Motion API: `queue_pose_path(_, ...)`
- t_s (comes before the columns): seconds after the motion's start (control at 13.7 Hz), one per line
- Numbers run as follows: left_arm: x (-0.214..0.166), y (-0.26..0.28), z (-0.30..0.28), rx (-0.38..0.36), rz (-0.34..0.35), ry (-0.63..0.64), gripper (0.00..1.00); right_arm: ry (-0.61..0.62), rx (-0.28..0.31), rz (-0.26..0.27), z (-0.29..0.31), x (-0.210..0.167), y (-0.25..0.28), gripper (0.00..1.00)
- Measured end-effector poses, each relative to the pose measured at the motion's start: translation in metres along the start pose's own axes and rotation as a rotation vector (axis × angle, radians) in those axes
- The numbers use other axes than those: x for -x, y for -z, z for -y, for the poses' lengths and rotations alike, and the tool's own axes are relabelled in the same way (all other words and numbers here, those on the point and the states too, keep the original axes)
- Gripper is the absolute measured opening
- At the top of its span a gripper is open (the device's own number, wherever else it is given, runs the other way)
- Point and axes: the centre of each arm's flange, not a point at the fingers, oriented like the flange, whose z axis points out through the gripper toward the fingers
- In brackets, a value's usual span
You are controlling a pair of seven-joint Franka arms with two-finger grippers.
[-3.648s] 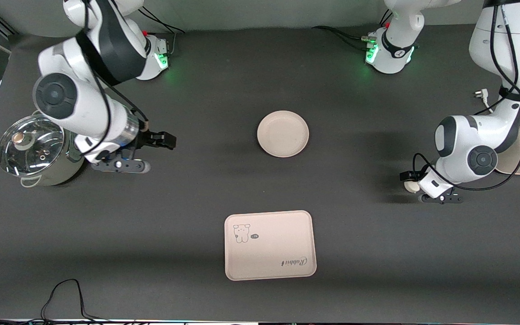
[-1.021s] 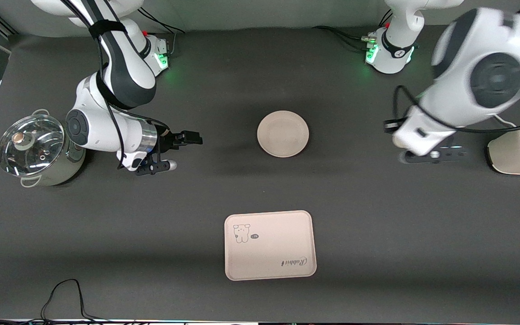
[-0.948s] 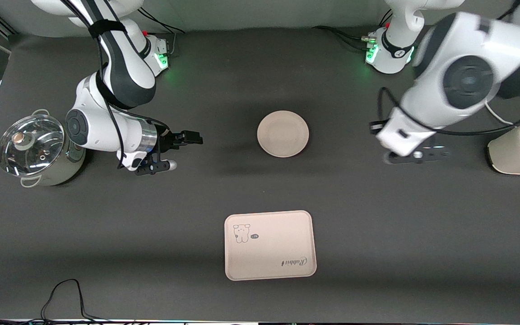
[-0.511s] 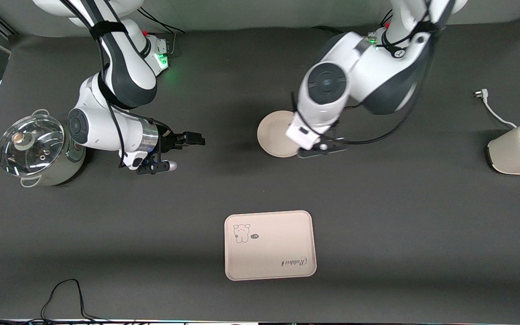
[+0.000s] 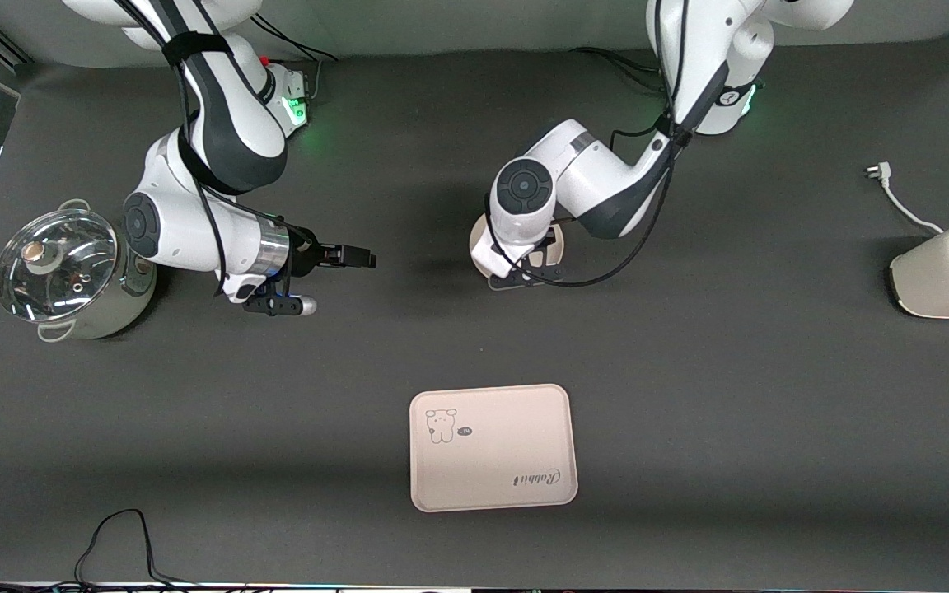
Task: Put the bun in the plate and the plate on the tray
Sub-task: 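Carry the bun with the left gripper over the white plate, then lower the bun onto the plate while the right gripper reaches the plate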
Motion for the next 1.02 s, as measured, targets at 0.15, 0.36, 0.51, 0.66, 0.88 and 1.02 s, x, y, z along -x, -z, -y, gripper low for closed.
queue_pose_path(0.15,0.021,-0.03,0.002,0.015,-0.005,-0.024,0.1,0.015,-0.011,-0.021,0.0,-0.003,0.0,1.0)
queue_pose_path(0.36,0.046,-0.059,0.004,0.033,-0.021,-0.046,0.15,0.012,-0.156,0.007,-0.001,-0.014,-0.032,1.0)
queue_pose_path(0.51,0.046,-0.06,0.005,0.035,-0.023,-0.038,0.32,0.027,-0.138,-0.02,-0.002,-0.006,-0.068,1.0)
queue_pose_path(0.66,0.041,-0.057,0.009,0.031,-0.025,-0.025,0.53,0.037,-0.157,-0.061,-0.007,0.013,-0.117,1.0)
queue_pose_path(0.88,0.024,-0.03,0.025,0.01,-0.027,0.012,0.87,0.045,-0.188,-0.052,-0.007,0.029,-0.153,1.0)
queue_pose_path(1.02,0.015,-0.003,0.036,0.005,-0.038,0.035,1.0,0.037,-0.182,-0.067,-0.006,0.031,-0.167,1.0)
